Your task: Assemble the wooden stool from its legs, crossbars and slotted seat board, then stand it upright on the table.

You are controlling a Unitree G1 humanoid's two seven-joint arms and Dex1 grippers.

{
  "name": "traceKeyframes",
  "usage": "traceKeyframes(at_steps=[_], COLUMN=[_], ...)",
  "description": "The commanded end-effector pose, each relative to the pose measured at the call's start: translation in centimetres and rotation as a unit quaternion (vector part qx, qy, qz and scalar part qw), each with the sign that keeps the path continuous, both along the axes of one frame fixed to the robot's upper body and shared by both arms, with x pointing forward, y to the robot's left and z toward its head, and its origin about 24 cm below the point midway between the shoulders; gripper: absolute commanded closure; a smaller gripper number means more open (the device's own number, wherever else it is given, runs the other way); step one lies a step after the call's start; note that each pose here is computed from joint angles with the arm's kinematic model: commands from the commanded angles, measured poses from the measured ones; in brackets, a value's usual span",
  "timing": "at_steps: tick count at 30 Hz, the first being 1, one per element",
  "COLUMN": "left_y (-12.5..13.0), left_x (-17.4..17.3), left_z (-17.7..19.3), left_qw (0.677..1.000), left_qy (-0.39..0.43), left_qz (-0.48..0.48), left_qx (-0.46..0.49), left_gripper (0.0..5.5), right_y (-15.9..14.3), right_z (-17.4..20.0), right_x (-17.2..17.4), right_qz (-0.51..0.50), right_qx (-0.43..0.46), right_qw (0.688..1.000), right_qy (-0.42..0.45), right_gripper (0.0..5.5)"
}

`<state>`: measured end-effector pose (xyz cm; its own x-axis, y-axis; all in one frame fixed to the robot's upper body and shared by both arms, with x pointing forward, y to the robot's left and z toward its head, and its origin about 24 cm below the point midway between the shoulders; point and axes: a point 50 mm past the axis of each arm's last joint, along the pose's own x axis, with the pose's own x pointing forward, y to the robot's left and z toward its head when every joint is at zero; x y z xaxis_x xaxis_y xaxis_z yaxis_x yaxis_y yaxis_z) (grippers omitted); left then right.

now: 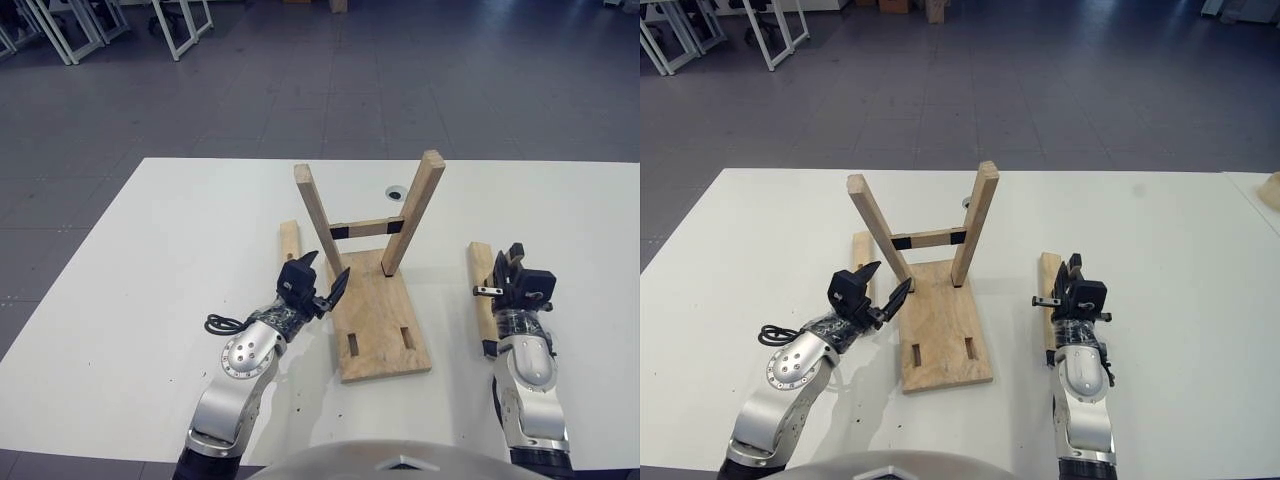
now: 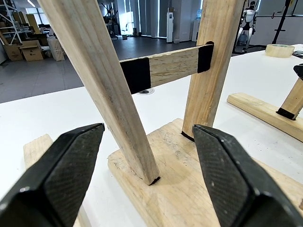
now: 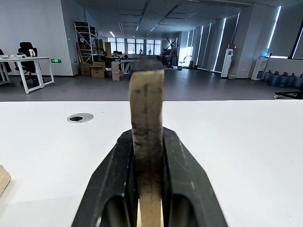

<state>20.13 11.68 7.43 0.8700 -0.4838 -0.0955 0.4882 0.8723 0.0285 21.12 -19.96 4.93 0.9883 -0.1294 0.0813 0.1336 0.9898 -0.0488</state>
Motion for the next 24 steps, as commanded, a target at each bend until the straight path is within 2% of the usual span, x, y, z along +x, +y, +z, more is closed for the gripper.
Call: traceKeyframes(at_steps=[1,7,10,13,19,21,24], left_y=[0.0,-0.1,-0.1,-0.1,0.2,0.1,-0.1], left_x=[0.2,0.2,0.1,0.1,0.0,-0.1,0.1], left_z=[0.0,-0.1,-0.2,-0.3,-0.3,-0.3,-0.4], left_qw=[1.0,1.0,1.0,1.0,1.0,1.0,1.0], left_qy=[0.001,0.0,0.001,0.0,0.001,0.002,0.002], left_qz=[0.001,0.003,0.005,0.009,0.014,0.017,0.016], left_qx=[0.006,0.006,0.005,0.004,0.008,0.009,0.007], left_gripper=[2.06,2.06,2.06,2.06,2.06,2.06,2.06], right_y=[0.1,0.0,0.0,0.1,0.3,0.5,0.3], right_z=[-0.4,-0.3,1.0,3.2,10.9,11.8,11.1], right_x=[-0.1,-0.1,0.0,0.0,0.7,3.0,6.2], right_qz=[0.008,0.008,0.005,0.0,-0.046,-0.046,-0.029], right_qx=[0.002,0.004,0.003,0.002,0.0,0.011,0.049], right_qw=[1.0,1.0,1.0,1.0,0.995,0.998,0.997], right_qy=[0.02,0.025,0.014,-0.008,-0.088,-0.045,0.061], right_gripper=[4.43,3.41,2.92,2.86,2.86,2.86,2.86])
